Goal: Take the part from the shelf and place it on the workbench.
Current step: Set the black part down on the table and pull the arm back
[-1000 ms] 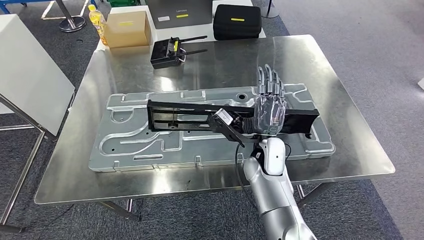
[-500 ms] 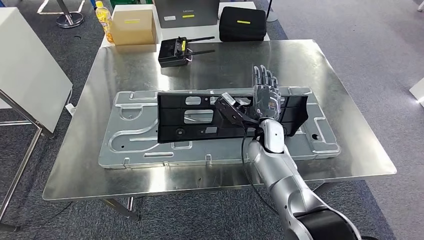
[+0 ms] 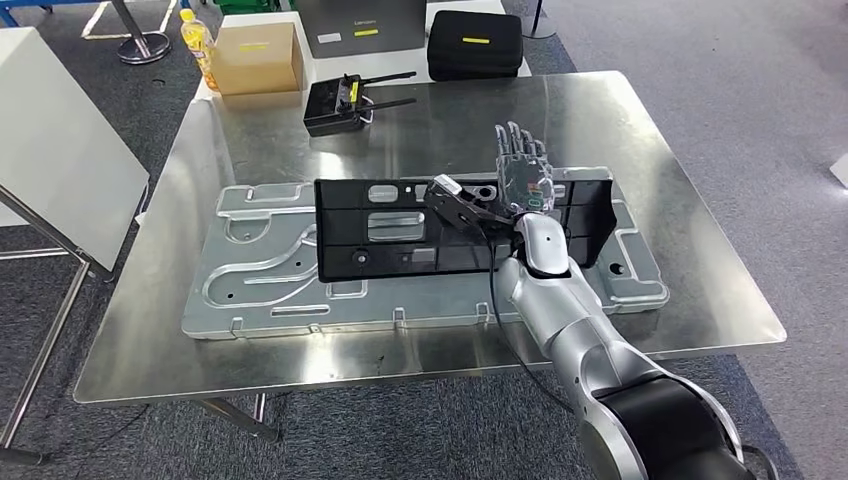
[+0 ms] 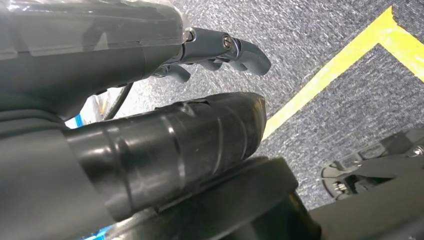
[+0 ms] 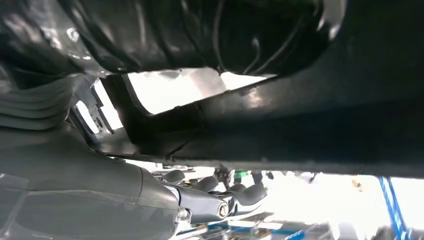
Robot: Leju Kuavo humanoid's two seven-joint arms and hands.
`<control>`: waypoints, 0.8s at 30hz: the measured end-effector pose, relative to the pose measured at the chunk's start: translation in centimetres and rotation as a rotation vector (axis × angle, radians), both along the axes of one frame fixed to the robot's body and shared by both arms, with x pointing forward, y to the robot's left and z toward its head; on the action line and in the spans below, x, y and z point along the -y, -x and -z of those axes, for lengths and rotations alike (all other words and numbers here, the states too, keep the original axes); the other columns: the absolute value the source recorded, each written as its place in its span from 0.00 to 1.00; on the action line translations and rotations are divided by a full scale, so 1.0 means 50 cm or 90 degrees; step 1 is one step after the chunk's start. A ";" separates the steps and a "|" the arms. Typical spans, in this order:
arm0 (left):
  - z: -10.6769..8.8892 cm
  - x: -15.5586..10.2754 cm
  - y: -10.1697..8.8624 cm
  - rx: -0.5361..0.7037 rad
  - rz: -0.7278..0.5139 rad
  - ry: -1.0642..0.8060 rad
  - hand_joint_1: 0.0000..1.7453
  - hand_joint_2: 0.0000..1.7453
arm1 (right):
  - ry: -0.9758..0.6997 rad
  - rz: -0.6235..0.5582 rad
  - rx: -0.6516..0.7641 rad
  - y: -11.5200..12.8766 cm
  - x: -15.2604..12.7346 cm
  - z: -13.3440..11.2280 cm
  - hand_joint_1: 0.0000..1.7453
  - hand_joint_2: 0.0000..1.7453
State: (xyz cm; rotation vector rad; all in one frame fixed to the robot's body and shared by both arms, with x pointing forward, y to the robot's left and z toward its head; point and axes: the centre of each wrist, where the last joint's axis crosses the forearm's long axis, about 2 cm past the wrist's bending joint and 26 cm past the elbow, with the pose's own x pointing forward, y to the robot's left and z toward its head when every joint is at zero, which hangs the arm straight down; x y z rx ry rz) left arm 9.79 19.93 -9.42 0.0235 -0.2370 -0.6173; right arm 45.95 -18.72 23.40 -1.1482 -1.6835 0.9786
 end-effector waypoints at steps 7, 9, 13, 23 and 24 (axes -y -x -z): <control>0.000 -0.001 -0.002 -0.002 -0.001 0.004 0.00 0.00 | 0.044 0.028 -0.016 -0.025 0.001 -0.050 0.00 0.00; 0.000 -0.001 -0.003 -0.001 -0.001 0.005 0.00 0.00 | 0.062 0.044 -0.001 -0.029 0.001 -0.059 0.00 0.00; -0.001 0.000 -0.003 -0.002 -0.001 0.004 0.00 0.00 | 0.114 0.116 0.116 -0.026 -0.001 -0.065 0.00 0.00; -0.003 0.017 0.003 -0.004 0.000 0.006 0.00 0.00 | 0.264 0.147 0.370 -0.017 0.005 -0.109 0.00 0.00; -0.003 0.018 0.003 -0.003 0.000 0.007 0.00 0.00 | 0.278 0.140 0.382 -0.019 0.008 -0.115 0.00 0.00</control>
